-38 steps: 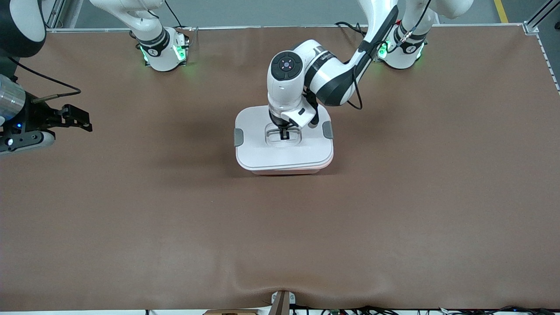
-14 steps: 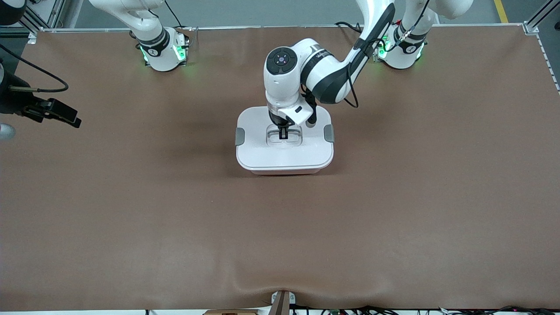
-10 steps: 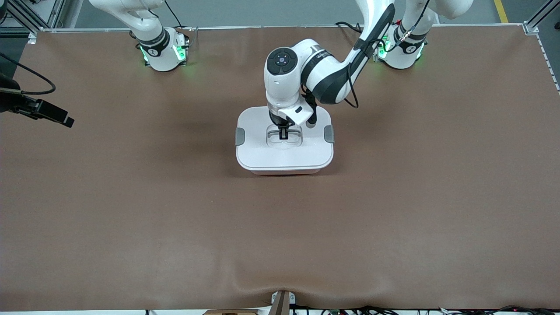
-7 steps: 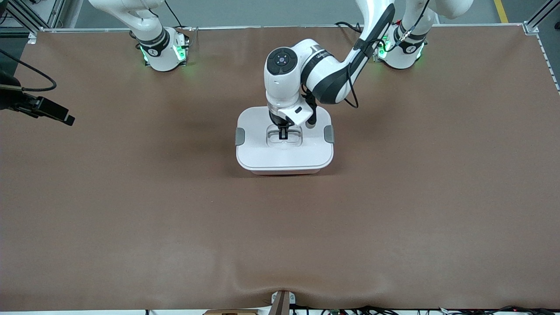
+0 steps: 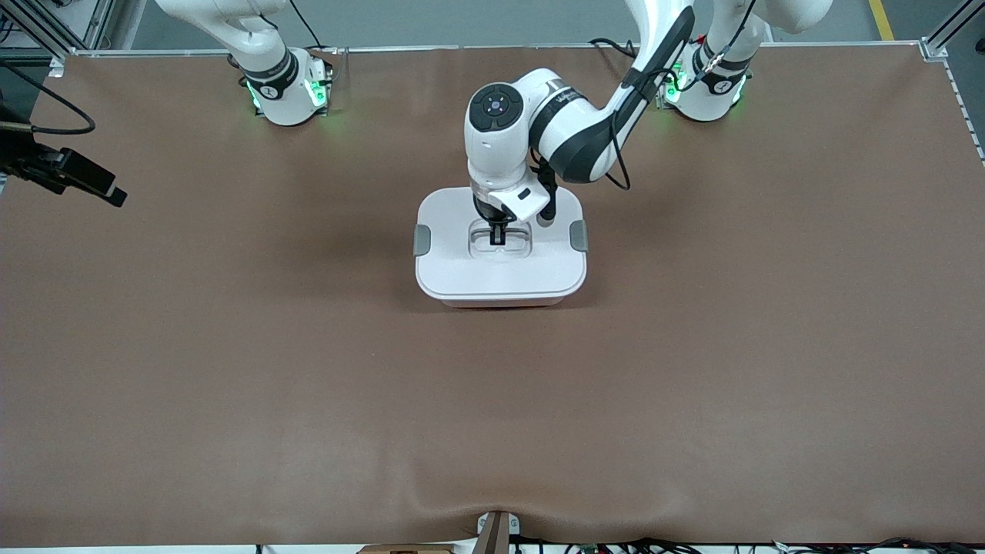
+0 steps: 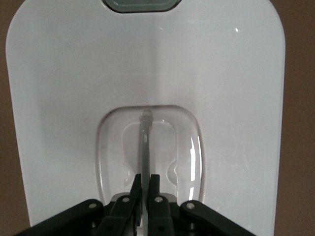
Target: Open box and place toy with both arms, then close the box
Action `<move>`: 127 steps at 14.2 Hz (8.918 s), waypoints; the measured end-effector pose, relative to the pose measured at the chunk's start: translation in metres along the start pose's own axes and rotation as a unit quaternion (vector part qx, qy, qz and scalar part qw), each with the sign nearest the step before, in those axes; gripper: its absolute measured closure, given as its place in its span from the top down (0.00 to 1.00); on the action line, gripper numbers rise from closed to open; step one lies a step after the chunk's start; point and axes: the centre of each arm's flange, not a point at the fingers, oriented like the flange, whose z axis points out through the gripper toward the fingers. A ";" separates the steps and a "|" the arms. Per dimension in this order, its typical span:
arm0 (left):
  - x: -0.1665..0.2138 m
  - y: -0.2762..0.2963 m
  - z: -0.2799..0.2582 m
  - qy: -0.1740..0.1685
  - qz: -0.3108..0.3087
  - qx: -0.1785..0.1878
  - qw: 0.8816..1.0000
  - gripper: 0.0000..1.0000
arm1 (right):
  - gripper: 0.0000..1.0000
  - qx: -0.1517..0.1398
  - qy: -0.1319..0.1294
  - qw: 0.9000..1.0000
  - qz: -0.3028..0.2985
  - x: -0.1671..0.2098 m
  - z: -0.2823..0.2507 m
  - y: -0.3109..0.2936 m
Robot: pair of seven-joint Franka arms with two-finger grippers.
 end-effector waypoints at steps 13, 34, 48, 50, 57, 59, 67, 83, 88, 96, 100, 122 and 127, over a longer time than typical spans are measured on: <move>0.007 -0.008 0.000 -0.019 0.002 -0.018 1.000 0.07 | 1.00 -0.014 -0.014 0.999 -0.048 -0.002 -0.009 0.013; 0.025 0.028 -0.055 0.006 0.052 -0.004 0.999 1.00 | 1.00 -0.016 -0.020 0.994 -0.107 0.005 -0.009 0.013; 0.189 0.137 -0.106 0.016 0.212 0.005 0.977 1.00 | 1.00 -0.018 -0.016 0.994 -0.107 0.007 -0.010 0.014; 0.208 0.147 -0.109 0.017 0.234 0.007 0.972 1.00 | 1.00 -0.018 -0.017 0.994 -0.106 0.007 -0.010 0.014; 0.281 0.183 -0.124 0.019 0.320 -0.004 0.947 1.00 | 1.00 -0.019 -0.018 0.994 -0.105 0.008 -0.009 0.015; 0.312 0.195 -0.127 0.020 0.351 -0.006 0.936 1.00 | 1.00 -0.019 -0.020 0.994 -0.105 0.008 -0.008 0.015; 0.430 0.229 -0.165 0.038 0.465 -0.034 0.884 1.00 | 1.00 -0.020 -0.035 0.993 -0.109 0.003 -0.005 0.012; 0.519 0.167 -0.262 -0.028 0.662 -0.004 0.749 1.00 | 1.00 -0.020 -0.037 0.993 -0.111 0.003 -0.004 0.010; 0.527 0.140 -0.300 -0.025 0.675 -0.007 0.738 1.00 | 1.00 -0.020 -0.038 0.993 -0.111 0.003 -0.003 0.010; 0.540 0.108 -0.320 -0.027 0.689 -0.006 0.724 1.00 | 1.00 -0.020 -0.038 0.993 -0.111 0.003 -0.004 0.010; 0.534 0.099 -0.312 -0.024 0.692 -0.010 0.721 1.00 | 1.00 -0.020 -0.037 0.993 -0.111 0.003 -0.004 0.010; 0.514 0.103 -0.301 -0.011 0.691 -0.006 0.722 1.00 | 1.00 -0.020 -0.038 0.993 -0.111 0.003 -0.004 0.010; 0.511 0.103 -0.301 -0.011 0.693 -0.005 0.721 1.00 | 1.00 -0.020 -0.038 0.993 -0.110 0.003 -0.004 0.011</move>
